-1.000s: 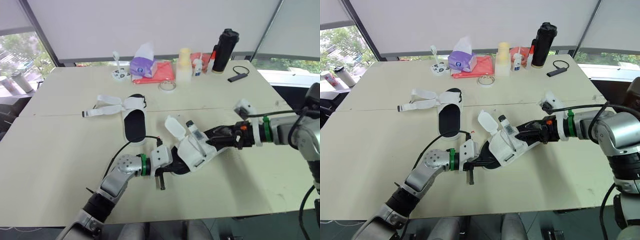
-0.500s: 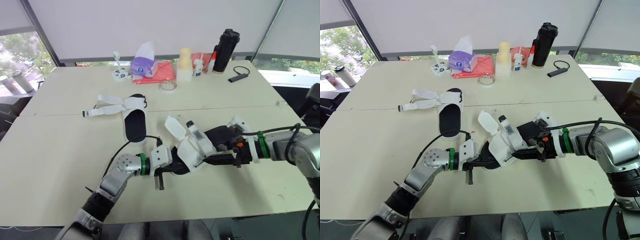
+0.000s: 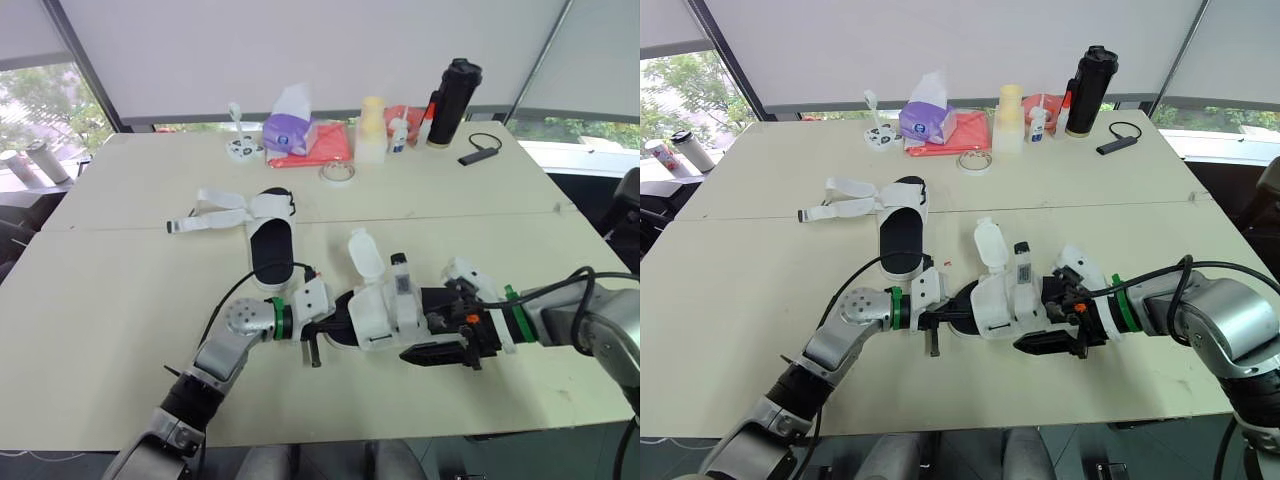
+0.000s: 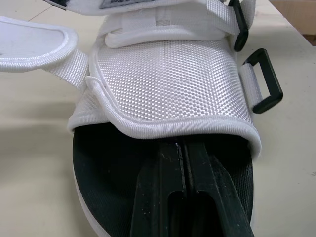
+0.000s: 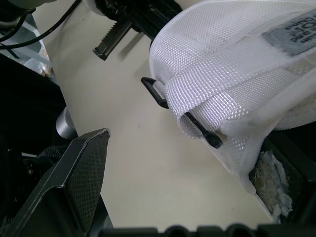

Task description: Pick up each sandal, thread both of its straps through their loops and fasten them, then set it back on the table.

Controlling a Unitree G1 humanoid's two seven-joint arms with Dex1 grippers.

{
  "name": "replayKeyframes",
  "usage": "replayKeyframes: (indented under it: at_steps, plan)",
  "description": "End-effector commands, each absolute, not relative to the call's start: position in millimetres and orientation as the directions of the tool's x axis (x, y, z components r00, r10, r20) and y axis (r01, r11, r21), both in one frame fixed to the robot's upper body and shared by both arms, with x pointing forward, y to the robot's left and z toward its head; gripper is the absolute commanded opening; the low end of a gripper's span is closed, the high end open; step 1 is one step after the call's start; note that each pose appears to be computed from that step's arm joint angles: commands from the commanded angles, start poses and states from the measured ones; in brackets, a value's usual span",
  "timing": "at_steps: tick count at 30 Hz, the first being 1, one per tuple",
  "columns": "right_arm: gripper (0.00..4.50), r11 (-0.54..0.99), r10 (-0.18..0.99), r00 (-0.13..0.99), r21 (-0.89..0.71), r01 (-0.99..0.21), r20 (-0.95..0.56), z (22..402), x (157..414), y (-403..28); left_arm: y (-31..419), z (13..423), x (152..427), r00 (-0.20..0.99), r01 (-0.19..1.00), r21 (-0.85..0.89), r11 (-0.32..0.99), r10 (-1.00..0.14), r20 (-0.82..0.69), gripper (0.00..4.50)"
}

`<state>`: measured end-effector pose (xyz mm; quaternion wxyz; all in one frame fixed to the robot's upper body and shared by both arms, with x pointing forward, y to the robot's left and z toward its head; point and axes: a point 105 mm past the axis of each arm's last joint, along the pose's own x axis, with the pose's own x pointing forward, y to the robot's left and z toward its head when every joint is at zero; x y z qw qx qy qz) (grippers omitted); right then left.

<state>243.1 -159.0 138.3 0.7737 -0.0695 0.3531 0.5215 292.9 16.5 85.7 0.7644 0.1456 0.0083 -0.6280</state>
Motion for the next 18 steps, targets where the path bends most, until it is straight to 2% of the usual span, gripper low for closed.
replayKeyframes:
  at_steps: [1, 3, 12, 18]
  plan:
    - [4.42, 0.437, 0.736, 0.237, 0.178, -0.882, -0.634, 149, 242, -162, 13, 89, 294, 0.200, 0.959, 0.239, 0.151, -0.960, -0.197, 0.00]
    - [4.42, 0.451, 0.719, 0.261, 0.147, -0.881, -0.644, 154, 245, -168, 11, 87, 293, 0.194, 0.960, 0.241, 0.143, -0.960, -0.202, 0.00]
    - [4.42, 0.400, 0.739, 0.206, 0.171, -0.901, -0.642, 151, 233, -157, 9, 88, 294, 0.182, 0.962, 0.240, 0.131, -0.962, -0.202, 0.00]
    - [4.42, 0.409, 0.730, 0.219, 0.158, -0.899, -0.647, 150, 234, -158, 15, 80, 287, 0.145, 0.940, 0.340, 0.019, -0.925, -0.351, 0.00]
